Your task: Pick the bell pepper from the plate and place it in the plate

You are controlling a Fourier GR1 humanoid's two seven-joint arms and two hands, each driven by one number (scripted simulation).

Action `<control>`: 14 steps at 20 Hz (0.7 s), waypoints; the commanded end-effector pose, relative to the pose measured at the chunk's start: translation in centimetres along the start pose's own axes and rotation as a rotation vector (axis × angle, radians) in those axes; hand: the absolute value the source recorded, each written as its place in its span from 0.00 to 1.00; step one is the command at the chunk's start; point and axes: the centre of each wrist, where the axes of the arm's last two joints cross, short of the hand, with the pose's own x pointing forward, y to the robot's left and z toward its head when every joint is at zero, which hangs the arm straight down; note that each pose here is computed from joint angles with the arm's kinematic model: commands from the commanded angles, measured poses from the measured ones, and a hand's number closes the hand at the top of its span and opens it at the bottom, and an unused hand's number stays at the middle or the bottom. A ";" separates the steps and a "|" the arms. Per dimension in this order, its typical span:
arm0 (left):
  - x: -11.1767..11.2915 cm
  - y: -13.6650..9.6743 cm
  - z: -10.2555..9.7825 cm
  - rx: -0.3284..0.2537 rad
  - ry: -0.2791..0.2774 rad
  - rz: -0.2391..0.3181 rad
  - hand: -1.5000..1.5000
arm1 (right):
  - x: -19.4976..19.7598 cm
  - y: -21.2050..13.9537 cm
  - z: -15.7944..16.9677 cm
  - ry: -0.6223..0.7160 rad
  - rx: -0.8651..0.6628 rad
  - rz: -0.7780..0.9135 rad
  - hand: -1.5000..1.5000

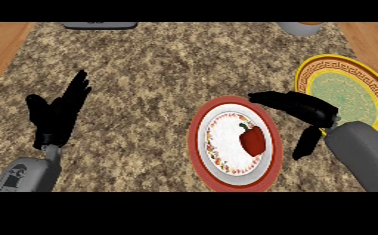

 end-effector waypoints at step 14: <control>0.4 -1.1 -0.8 -0.001 -0.016 -0.004 0.50 | 2.8 2.2 -6.5 0.106 0.145 0.125 0.00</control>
